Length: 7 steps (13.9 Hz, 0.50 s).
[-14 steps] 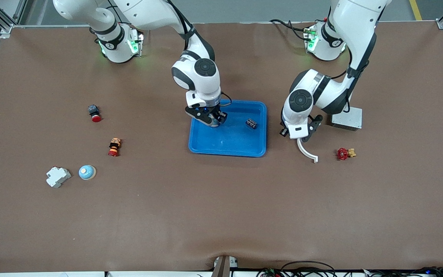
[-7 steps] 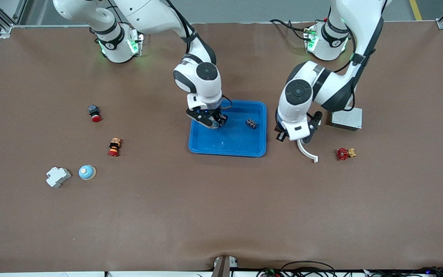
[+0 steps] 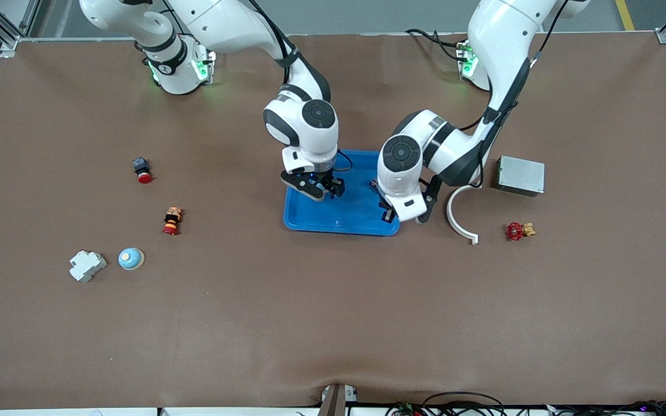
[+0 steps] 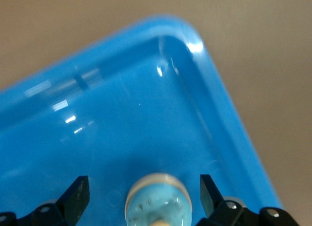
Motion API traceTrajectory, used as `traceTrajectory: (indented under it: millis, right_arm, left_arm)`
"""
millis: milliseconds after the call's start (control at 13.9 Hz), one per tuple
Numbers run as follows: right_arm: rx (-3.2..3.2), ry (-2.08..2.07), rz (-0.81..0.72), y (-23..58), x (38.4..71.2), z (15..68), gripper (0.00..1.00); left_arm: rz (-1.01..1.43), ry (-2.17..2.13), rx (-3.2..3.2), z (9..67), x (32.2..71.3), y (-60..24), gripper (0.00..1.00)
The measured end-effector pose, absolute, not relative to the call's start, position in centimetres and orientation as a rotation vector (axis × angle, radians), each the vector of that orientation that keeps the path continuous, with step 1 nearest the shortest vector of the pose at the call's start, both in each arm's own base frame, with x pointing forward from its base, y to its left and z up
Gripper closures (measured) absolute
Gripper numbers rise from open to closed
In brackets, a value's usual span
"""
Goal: Place electrolytic capacitor and blue bell in tray
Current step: 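Place the capacitor in the tray with the left gripper while the right withdraws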
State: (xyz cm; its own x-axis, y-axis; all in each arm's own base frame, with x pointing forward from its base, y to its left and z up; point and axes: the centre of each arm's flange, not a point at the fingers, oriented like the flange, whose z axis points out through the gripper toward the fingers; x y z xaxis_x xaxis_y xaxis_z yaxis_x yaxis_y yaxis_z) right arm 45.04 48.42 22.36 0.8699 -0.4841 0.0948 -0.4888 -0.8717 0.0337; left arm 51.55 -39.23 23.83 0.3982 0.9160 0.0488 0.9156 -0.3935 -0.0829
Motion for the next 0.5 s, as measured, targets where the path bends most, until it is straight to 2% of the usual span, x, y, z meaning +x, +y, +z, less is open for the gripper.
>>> traceTrajectory:
  millis: [360, 432, 504]
  right_arm:
    - [3.011, -0.679, 0.143, 44.9, 50.1, 24.2, 0.00]
    - [3.012, -0.682, 0.145, 44.4, 50.7, 24.4, 0.00]
    - [3.016, -0.686, 0.151, 44.4, 50.8, 24.9, 0.00]
  left_arm:
    - [0.024, -1.674, -2.559, 20.4, 50.8, -40.6, 0.70]
    - [0.027, -1.674, -2.556, 20.1, 50.8, -40.5, 0.65]
    - [0.027, -1.676, -2.555, 19.9, 50.9, -40.5, 0.54]
